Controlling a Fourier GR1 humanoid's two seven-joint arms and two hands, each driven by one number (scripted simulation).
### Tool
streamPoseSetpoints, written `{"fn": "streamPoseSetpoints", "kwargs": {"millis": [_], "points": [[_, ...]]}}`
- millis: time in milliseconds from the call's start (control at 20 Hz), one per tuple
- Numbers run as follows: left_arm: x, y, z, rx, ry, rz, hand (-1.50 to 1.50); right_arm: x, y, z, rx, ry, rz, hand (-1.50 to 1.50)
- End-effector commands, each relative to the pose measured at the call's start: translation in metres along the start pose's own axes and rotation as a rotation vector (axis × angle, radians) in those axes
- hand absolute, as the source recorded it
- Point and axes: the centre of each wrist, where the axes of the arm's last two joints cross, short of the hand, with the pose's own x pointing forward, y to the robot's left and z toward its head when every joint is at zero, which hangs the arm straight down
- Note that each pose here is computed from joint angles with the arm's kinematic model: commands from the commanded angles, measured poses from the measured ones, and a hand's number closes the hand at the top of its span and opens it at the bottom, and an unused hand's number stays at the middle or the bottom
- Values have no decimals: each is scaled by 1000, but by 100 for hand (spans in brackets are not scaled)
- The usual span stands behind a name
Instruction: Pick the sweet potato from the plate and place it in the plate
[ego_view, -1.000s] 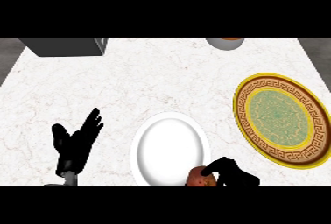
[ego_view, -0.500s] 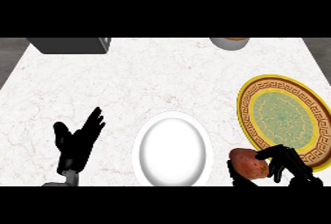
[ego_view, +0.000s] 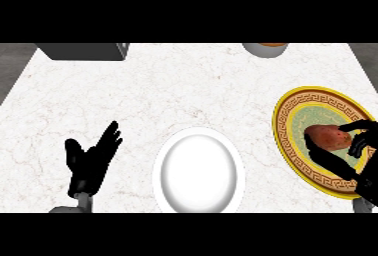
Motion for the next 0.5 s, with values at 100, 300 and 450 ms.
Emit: {"fn": "streamPoseSetpoints", "kwargs": {"millis": [100, 300, 450], "points": [[-3, -2, 11, 3, 6, -3, 0, -47, 8, -54, -31, 36, -22, 150], [-4, 6, 3, -8, 24, -6, 0, -70, 13, -89, -16, 26, -39, 150], [-3, -10, 0, -27, 7, -16, 0, -110, 6, -73, 192, 196, 216, -150]]}}
